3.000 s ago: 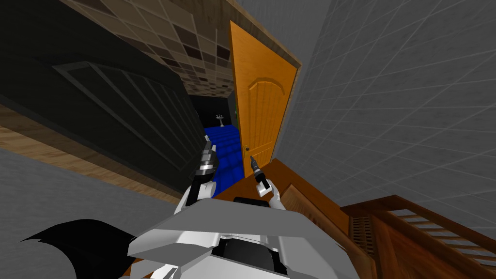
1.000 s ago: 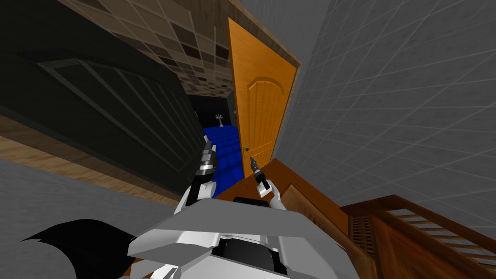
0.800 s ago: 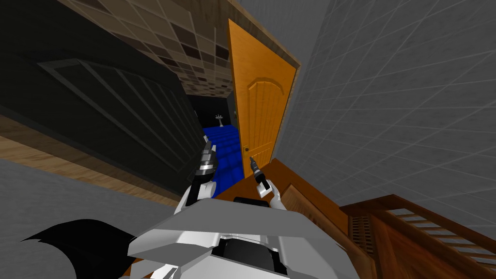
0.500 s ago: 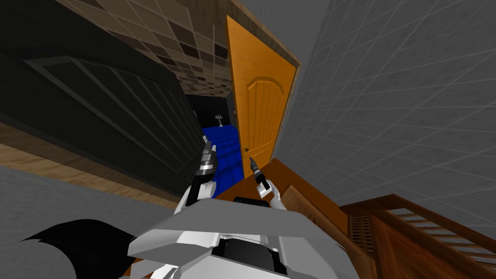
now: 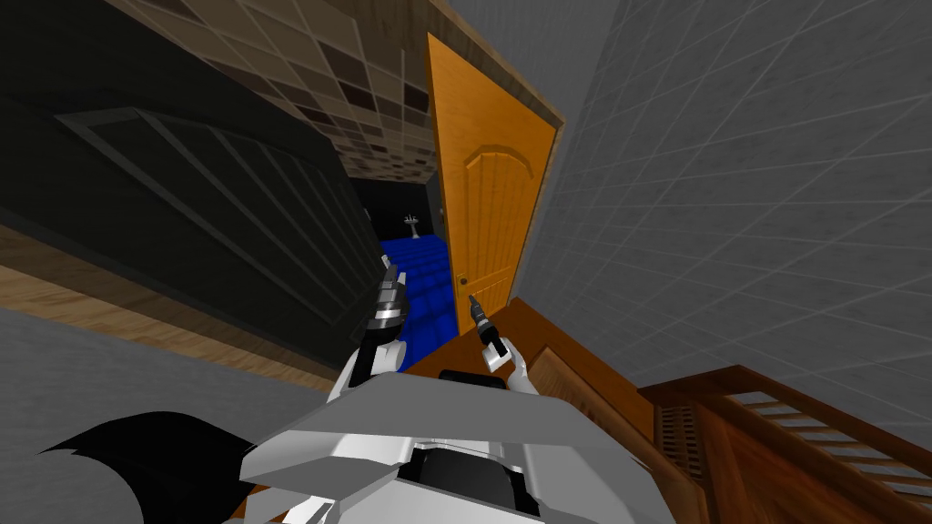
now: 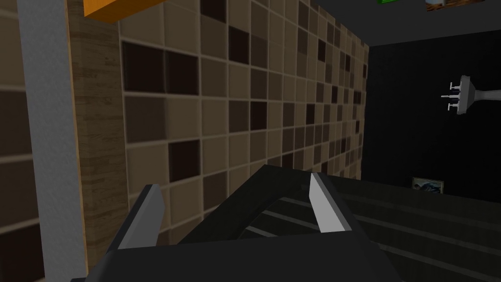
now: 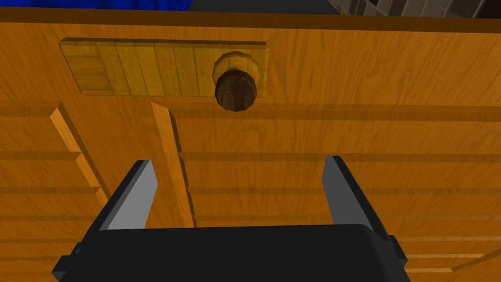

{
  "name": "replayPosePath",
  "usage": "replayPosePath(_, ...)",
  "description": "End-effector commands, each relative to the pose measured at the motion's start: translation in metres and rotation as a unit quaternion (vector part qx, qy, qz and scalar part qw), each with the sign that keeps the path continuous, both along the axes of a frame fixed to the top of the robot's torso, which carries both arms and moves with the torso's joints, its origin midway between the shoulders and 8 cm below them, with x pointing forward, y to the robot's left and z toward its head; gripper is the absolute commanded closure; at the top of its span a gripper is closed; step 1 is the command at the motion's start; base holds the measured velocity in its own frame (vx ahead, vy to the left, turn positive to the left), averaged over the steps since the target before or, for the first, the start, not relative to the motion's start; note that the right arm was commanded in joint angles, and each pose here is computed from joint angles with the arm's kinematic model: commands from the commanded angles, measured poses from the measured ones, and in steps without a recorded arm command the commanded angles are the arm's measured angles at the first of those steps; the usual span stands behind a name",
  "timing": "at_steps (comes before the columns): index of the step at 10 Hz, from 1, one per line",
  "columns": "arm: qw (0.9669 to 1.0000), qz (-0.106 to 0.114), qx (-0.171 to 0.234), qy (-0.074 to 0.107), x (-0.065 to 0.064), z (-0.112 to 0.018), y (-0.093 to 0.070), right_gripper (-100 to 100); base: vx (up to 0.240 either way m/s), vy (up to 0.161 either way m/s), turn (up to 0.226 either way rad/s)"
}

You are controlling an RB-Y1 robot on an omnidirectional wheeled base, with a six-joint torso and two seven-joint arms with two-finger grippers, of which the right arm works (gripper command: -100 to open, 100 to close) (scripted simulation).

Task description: Push the door open

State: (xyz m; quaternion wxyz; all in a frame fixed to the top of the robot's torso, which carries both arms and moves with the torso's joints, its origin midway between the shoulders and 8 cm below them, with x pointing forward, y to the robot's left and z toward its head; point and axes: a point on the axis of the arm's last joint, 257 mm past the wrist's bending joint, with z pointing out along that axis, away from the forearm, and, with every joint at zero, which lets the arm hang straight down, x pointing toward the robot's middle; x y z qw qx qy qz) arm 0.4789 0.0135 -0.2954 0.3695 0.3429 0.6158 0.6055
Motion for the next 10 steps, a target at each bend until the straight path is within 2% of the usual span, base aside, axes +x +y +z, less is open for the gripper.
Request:
replayPosePath(1,1.0000,0.000,0.000,0.000,0.0000,0.0000,0.0000,-100,0.006,-0.002,-0.018)
replayPosePath(3,1.0000,0.008,0.002,0.004,-0.0034,-0.0016,0.0046,-100,0.005,0.000,0.003)
replayPosePath(10,1.0000,0.008,0.002,0.004,-0.0034,-0.0016,0.0046,-100,0.009,0.000,-0.003)
